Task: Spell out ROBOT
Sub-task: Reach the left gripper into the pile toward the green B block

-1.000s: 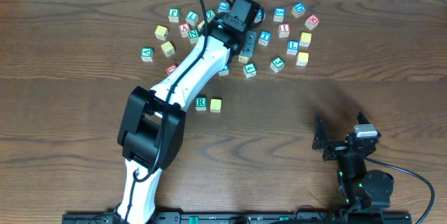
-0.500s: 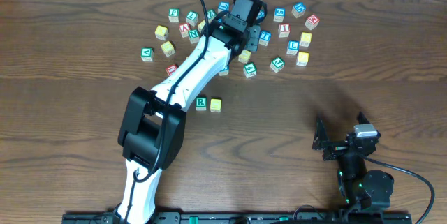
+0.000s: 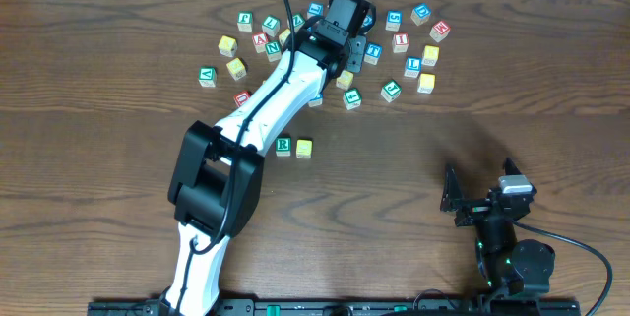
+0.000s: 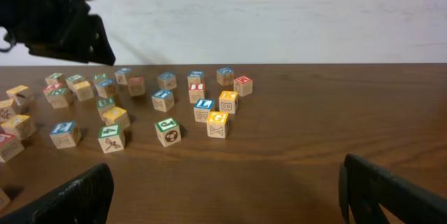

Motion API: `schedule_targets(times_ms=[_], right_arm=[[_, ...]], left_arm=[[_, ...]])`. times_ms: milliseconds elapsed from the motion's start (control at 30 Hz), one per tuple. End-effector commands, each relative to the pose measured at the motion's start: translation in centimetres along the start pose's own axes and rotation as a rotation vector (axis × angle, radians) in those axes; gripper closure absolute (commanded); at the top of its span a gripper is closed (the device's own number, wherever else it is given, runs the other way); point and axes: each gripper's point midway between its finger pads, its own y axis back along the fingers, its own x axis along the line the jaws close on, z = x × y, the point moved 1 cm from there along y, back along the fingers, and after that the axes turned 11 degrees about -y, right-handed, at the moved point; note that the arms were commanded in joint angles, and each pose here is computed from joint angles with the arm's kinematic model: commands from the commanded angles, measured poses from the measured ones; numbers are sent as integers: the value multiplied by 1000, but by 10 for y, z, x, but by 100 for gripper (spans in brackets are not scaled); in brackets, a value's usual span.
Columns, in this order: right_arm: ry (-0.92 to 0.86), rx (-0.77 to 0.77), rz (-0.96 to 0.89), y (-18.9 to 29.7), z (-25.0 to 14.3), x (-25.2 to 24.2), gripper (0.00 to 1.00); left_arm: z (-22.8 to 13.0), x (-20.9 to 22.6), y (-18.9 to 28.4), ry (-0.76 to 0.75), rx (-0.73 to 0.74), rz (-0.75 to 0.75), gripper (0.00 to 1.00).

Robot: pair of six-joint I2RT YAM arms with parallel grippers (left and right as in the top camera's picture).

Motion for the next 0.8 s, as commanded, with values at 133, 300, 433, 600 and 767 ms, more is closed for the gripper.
schedule_targets(times_ms=[133,300,433,600,767], right_arm=[[15,1,3,0,-1,1,1],[15,1,3,0,-1,1,1],[15,1,3,0,-1,1,1],[15,1,3,0,-1,1,1],[15,1,3,0,-1,1,1]], left_arm=[[-11,8,-22,-6,40,30,49],[-11,7,-24,-5,35,30,51],[-2,20,-27,34,-6,45,52],[1,54,-40,179,-36,112,52],[-11,62,-57,212,-13,120,51]])
